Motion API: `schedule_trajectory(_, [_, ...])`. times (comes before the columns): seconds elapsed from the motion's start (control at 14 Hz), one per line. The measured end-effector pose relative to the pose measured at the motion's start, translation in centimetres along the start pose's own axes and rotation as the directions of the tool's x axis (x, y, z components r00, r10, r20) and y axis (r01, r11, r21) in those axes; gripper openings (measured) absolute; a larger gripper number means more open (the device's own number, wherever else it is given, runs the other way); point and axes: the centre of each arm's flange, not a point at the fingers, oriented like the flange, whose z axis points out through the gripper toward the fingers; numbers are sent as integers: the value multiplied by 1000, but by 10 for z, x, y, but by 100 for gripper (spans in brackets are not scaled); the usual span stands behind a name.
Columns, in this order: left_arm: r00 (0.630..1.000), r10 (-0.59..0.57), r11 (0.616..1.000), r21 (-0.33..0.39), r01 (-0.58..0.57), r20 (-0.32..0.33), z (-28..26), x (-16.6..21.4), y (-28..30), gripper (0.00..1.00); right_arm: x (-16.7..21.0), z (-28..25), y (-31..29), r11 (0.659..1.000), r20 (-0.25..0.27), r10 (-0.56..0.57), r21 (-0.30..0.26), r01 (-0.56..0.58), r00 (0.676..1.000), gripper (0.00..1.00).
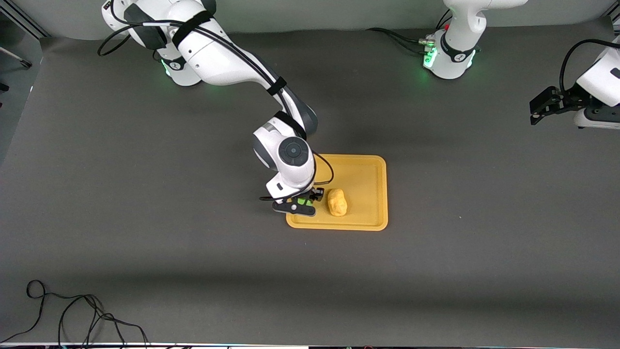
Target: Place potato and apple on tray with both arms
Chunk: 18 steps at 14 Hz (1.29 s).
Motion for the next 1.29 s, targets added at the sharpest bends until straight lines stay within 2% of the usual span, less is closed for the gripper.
schedule_trajectory(0.07, [1000, 0, 1000, 0, 0, 0, 0, 0, 0, 100, 1, 0, 0, 1000, -1, 1, 2, -1, 1000, 65])
schedule_trajectory(0.14, [1000, 0, 1000, 0, 0, 1, 0, 0, 0, 100, 2, 0, 1, 1000, -2, 3, 3, -3, 1000, 70])
schedule_trajectory(0.36, [1000, 0, 1000, 0, 0, 1, 0, 0, 0, 100, 7, -5, 3, 1000, -10, 9, 10, -9, 1000, 98])
schedule_trajectory(0.43, [1000, 0, 1000, 0, 0, 1, 0, 0, 0, 100, 10, -13, 4, 1000, -16, 13, 14, -13, 1000, 100])
schedule_trajectory(0.64, [1000, 0, 1000, 0, 0, 1, 1, 0, 0, 100, 21, -71, 10, 999, -19, 31, 20, -30, 999, 100])
schedule_trajectory(0.93, [1000, 7, 1000, 0, -7, 1, 1, 0, 0, 100, 24, -195, 37, 998, -10, 56, 22, -55, 998, 100])
schedule_trajectory(1.29, [1000, 30, 999, -26, -30, -3, 0, -2, -8, 100, 37, -318, 137, 998, 46, -36, -50, 39, 998, 100])
